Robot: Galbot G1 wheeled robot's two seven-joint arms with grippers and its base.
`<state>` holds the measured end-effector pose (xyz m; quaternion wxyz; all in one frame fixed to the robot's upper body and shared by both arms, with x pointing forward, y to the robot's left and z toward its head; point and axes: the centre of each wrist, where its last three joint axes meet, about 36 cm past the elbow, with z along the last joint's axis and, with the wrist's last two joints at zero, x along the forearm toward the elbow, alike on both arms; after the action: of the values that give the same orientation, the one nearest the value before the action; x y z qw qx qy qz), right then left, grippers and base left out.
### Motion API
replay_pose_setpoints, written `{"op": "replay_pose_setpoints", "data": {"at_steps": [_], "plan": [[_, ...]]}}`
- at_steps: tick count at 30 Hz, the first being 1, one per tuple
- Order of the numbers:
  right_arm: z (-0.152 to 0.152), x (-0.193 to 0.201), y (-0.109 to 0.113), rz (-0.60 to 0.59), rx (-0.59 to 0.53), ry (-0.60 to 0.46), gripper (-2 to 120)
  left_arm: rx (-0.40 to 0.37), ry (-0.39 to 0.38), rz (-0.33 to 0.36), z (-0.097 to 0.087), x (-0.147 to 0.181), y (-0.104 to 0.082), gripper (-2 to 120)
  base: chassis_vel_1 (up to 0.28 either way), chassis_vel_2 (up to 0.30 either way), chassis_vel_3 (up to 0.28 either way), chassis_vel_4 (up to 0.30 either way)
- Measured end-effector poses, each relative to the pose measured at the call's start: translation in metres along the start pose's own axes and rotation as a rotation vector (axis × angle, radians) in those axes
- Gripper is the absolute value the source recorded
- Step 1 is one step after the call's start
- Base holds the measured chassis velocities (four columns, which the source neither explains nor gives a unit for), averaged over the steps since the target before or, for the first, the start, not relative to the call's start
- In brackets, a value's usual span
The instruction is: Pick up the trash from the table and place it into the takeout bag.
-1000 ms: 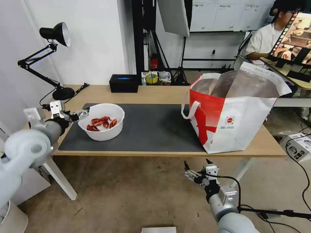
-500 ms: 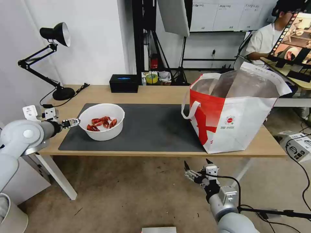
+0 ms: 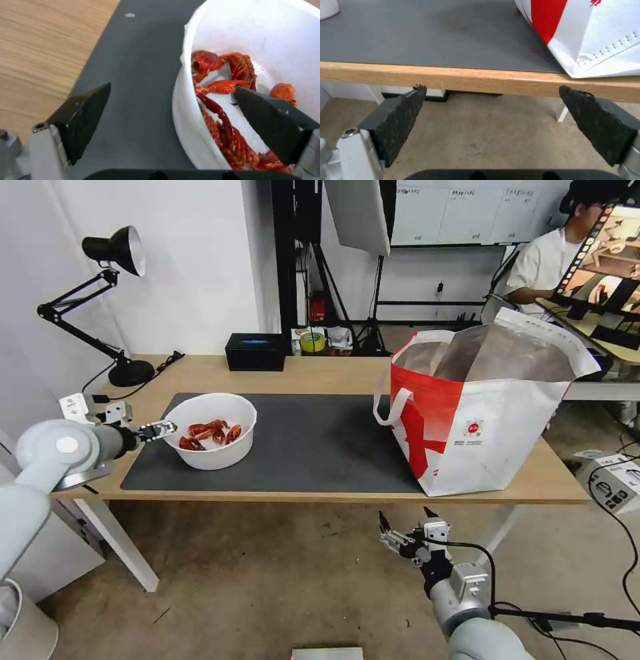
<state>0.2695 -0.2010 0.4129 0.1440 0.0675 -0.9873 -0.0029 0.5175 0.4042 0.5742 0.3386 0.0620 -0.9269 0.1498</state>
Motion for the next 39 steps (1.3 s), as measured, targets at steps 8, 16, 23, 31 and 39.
{"op": "replay_pose_setpoints", "data": {"at_steps": [8, 16, 23, 31, 39], "plan": [[0.000, 0.000, 0.000, 0.000, 0.000, 0.000, 100, -0.012, 0.037, -0.019, -0.001, -0.012, -0.007, 99, 0.000, 0.000, 0.000, 0.000], [0.000, 0.000, 0.000, 0.000, 0.000, 0.000, 100, -0.024, 0.051, -0.032, -0.002, -0.018, -0.014, 72, 0.000, 0.000, 0.000, 0.000], [0.000, 0.000, 0.000, 0.000, 0.000, 0.000, 100, -0.033, 0.054, -0.034, 0.000, -0.019, -0.018, 44, 0.000, 0.000, 0.000, 0.000], [0.000, 0.000, 0.000, 0.000, 0.000, 0.000, 100, -0.033, 0.034, -0.035, 0.002, -0.015, -0.021, 14, 0.000, 0.000, 0.000, 0.000], [0.000, 0.000, 0.000, 0.000, 0.000, 0.000, 100, -0.038, 0.027, -0.031, 0.004, -0.012, -0.024, 0, 0.000, 0.000, 0.000, 0.000]]}}
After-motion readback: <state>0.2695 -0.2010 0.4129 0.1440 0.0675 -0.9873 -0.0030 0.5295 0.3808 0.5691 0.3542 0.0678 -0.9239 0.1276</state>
